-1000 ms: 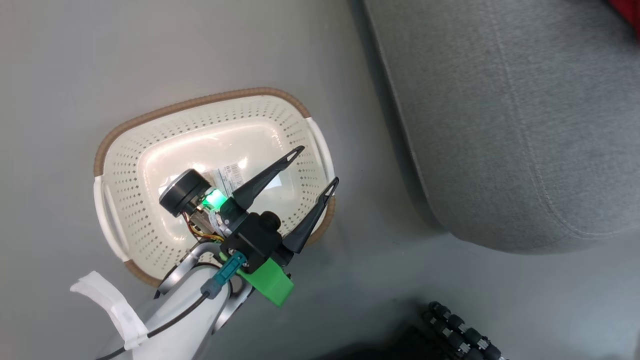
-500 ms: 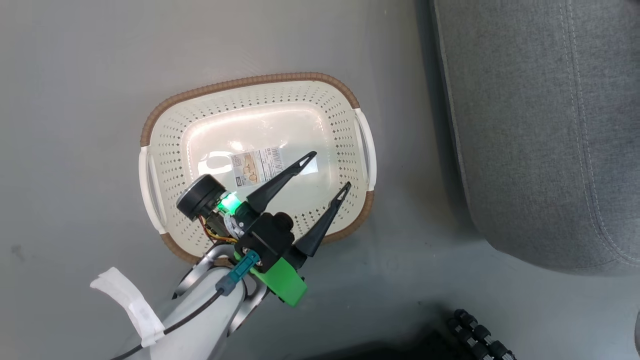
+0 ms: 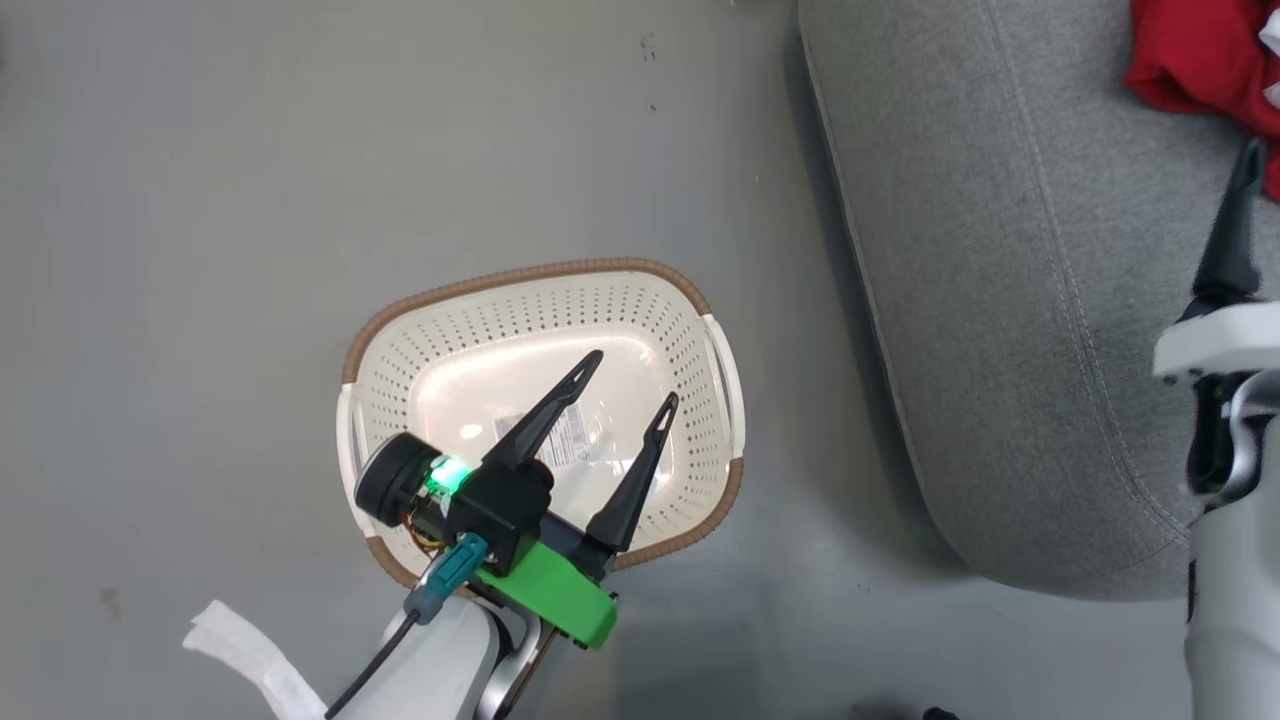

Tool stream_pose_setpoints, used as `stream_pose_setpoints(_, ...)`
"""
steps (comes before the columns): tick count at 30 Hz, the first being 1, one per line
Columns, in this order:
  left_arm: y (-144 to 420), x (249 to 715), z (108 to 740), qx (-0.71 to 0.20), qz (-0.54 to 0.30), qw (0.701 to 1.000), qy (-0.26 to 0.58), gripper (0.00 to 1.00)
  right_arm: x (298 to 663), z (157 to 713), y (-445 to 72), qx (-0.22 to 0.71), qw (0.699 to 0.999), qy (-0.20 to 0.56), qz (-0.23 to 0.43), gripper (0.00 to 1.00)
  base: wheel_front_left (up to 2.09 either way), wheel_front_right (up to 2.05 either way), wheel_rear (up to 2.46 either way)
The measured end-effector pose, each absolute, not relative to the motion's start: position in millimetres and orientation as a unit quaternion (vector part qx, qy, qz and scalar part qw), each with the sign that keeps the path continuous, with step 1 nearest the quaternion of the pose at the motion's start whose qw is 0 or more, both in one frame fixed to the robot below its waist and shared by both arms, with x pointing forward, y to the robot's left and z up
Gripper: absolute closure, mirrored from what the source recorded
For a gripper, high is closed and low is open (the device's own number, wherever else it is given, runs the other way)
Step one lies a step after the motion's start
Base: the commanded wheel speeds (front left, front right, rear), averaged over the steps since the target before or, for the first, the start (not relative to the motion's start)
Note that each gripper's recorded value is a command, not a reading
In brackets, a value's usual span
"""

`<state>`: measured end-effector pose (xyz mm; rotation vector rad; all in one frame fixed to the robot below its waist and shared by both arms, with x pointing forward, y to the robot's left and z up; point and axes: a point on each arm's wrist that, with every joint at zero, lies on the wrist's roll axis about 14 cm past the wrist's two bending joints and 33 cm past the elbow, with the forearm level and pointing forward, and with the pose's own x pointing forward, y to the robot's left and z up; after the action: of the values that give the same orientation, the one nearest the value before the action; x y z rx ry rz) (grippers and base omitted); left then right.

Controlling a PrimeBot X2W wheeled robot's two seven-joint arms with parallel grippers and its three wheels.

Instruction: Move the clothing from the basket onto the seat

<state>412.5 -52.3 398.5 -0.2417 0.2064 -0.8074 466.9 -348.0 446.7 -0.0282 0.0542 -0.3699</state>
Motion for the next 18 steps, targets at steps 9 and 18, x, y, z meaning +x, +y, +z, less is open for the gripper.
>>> stream_pose_setpoints(9, 10, 409, 427, -0.139, -0.259, 0.952, 0.085, 0.00, 425, 428, -234, 0.041, 0.996, 0.066, -0.046, 0.00, 0.00, 0.00, 0.00)
stream_pose_setpoints(18, 112, 391, 453, -0.115, -0.077, 0.989, 0.045, 0.00, 398, 469, -151, 0.082, 0.994, 0.015, 0.067, 0.00, 0.00, 0.00, 0.00)
